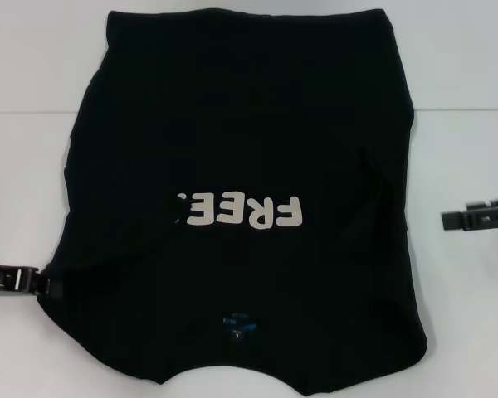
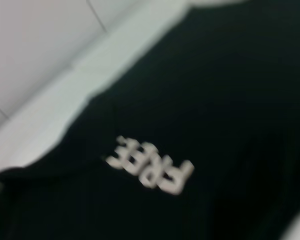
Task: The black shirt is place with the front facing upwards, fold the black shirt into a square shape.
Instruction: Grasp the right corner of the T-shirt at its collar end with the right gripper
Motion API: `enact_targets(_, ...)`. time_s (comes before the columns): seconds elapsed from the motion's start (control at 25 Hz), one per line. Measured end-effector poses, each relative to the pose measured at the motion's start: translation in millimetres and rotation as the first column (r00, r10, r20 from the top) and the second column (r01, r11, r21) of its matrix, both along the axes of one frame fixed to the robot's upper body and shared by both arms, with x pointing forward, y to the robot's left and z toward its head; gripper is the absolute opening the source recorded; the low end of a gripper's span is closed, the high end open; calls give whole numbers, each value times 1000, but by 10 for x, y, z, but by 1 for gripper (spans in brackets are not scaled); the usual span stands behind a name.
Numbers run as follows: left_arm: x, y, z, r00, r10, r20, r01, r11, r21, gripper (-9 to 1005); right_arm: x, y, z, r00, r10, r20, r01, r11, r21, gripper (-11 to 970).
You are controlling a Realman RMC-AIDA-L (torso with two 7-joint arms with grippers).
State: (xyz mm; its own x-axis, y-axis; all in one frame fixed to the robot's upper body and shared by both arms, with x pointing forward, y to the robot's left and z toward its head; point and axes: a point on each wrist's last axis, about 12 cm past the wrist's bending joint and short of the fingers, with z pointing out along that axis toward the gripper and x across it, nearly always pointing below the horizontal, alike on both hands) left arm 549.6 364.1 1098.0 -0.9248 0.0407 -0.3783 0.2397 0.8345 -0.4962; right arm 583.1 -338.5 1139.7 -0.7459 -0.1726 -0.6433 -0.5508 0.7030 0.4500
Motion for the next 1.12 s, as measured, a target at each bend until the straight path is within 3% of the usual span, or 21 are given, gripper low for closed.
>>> enact_targets(0.16,-7,66,41,1000,18,18,-17,1000,-22,27,174,87,222,968,-61,-245,32,992,-120,827)
enact_targets(0.28,-8,72,45,1000,14,15,-14,1000,-26,27,267,272,317,946,-64,-319,2,981,-193,826)
enact_targets(0.52,-16,50,25,1000,5,3,-5,999,-37,27,372,615,364,926,-47,-374,-63,958,-278,825)
enact_targets(0.76,-19,49,23,1000,5,1,-5,999,-40,27,363,874,252,912,-6,-409,-140,935,-325,824)
enact_targets(1.12,-14,17,0,1000,-3,-10,2,999,-53,27,350,1104,96,912,0,-411,-166,914,-369,823)
